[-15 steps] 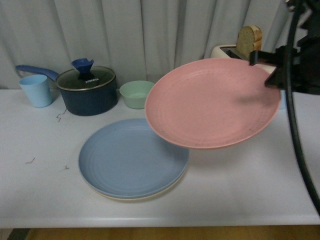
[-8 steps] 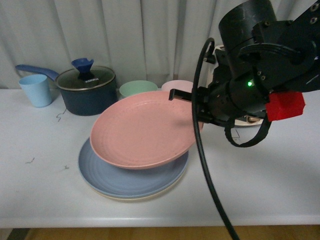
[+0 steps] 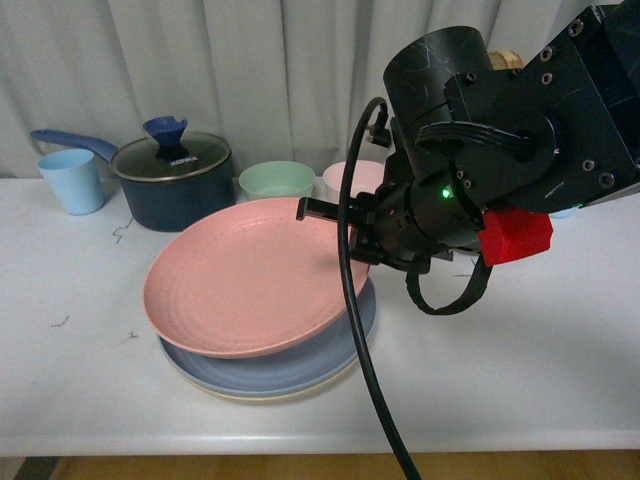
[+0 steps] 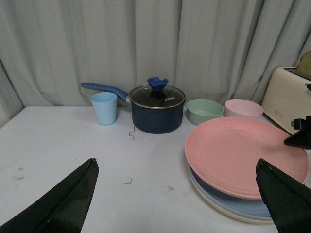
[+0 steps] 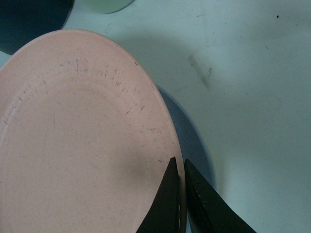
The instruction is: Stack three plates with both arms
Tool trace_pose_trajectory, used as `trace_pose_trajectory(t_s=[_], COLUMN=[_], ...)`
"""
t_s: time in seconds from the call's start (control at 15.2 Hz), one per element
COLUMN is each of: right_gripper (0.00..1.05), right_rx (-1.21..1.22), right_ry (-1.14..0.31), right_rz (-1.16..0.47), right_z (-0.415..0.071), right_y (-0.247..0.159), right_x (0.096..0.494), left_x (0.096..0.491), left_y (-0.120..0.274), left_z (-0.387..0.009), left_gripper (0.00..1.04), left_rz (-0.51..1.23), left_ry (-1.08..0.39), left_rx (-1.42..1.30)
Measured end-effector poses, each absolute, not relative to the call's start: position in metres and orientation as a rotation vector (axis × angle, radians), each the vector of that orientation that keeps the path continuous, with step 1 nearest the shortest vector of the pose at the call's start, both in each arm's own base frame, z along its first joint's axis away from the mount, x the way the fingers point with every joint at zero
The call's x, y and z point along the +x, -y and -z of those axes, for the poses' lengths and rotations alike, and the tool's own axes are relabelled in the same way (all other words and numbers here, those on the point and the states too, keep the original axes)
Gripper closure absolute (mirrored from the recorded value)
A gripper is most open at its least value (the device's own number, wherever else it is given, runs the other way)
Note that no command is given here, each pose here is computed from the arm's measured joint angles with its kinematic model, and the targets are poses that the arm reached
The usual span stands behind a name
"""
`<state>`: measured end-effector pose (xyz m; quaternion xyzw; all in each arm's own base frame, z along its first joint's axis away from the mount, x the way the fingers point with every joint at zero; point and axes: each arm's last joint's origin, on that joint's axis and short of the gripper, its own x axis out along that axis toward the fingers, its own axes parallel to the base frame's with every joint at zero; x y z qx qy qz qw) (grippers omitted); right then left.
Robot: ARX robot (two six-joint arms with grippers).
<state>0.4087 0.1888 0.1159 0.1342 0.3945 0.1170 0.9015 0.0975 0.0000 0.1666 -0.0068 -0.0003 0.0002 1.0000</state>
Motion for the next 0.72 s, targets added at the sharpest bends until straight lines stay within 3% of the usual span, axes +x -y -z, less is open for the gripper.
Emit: trace_pose_trajectory(t_s=[0.66,0.72], right_gripper=[1.02,0.95], right_rx=[0.282,0.281], right_ry=[-0.863,-0.863], right_rz=[-0.2,-0.198], right_z=[-0.094,-0.094], right_y=[-0.181,-0.181], right_x=[0.393,0.393], left_x=[0.097,0.097], left_y=[0.0,0.0], left_z=[-0.167,-0.167], left_gripper=[0.07,0.07], left_rz=[0.0,0.0], left_ry=[0.0,0.0], left_rx=[-0.014,-0.014])
